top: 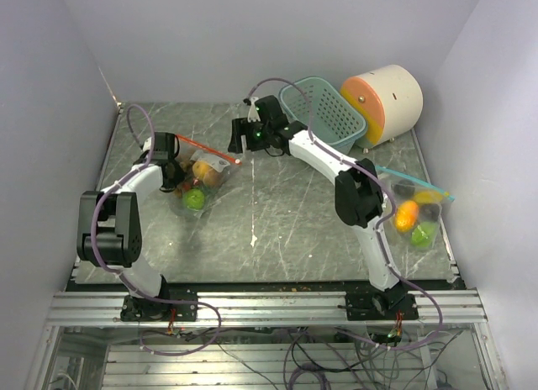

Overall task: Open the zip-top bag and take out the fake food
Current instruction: Pick up the zipper food storage bag at the center of the board.

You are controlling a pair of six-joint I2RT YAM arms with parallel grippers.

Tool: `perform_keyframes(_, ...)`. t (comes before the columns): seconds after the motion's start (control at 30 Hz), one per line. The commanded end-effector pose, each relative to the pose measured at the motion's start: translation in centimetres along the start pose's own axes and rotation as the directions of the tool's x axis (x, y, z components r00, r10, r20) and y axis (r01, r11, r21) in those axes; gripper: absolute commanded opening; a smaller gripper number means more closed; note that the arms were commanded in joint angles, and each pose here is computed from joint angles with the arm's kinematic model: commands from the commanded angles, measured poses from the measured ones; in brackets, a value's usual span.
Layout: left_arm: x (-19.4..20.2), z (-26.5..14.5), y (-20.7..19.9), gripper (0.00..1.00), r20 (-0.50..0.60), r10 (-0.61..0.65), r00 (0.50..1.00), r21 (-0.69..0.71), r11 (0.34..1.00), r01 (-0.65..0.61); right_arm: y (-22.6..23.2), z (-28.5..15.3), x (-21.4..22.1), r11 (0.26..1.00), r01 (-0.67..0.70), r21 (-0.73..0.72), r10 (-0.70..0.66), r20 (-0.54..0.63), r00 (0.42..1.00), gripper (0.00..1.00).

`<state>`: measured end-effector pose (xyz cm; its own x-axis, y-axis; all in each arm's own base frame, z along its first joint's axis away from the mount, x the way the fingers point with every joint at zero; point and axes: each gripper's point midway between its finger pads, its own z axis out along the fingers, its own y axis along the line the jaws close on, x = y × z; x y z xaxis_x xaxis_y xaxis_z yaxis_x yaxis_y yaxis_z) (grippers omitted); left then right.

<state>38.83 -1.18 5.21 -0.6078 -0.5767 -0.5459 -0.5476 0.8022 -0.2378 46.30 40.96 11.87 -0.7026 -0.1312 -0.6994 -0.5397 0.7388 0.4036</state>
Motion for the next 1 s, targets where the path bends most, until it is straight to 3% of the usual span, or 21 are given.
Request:
perform_keyframes(0.0, 2.0, -0.5, 1.9, 0.07, -0.066, 0.037, 0.997, -0.044, 0.998, -0.04, 0.8, 2.3, 1.0, 0.995, -0.057, -0.081, 0.053, -0.044, 0.998, 0.74)
perform_keyframes(0.23, 1.5, -1.6, 2.0, 0.12, -0.044, 0.051, 0.998, -0.042, 0.998, -0.053, 1.1, 2.7, 3.3, 0.986, -0.113, -0.123, 0.102, -0.089, 0.991, 0.6)
perform_keyframes(0.43, 1.1, -2.6, 1.7, 0.13, -0.025, 0.044, 0.999, -0.019, 0.999, -0.045, 1.9, 2.1, 4.4, 0.984, -0.113, -0.139, 0.096, -0.119, 0.988, 0.23)
perform_keyframes(0.6, 0.6, -3.4, 1.6, 0.14, -0.008, 0.046, 0.999, -0.008, 0.999, -0.046, 2.4, 0.5, 2.9, 0.986, -0.093, -0.14, 0.085, -0.059, 0.995, 0.02)
perform_keyframes(0.87, -0.4, -5.9, -0.2, 0.19, 0.002, 0.022, 1.0, 0.081, 0.996, -0.022, 3.9, -2.4, -1.6, 0.99, -0.054, -0.128, 0.06, 0.04, 0.997, 0.0)
perform_keyframes(0.97, -2.5, -8.3, -1.7, 0.27, 0.049, -0.011, 0.999, 0.137, 0.991, 0.004, 4.5, -3.9, -3.3, 0.993, -0.013, -0.116, 0.022, 0.076, 0.997, 0.0)
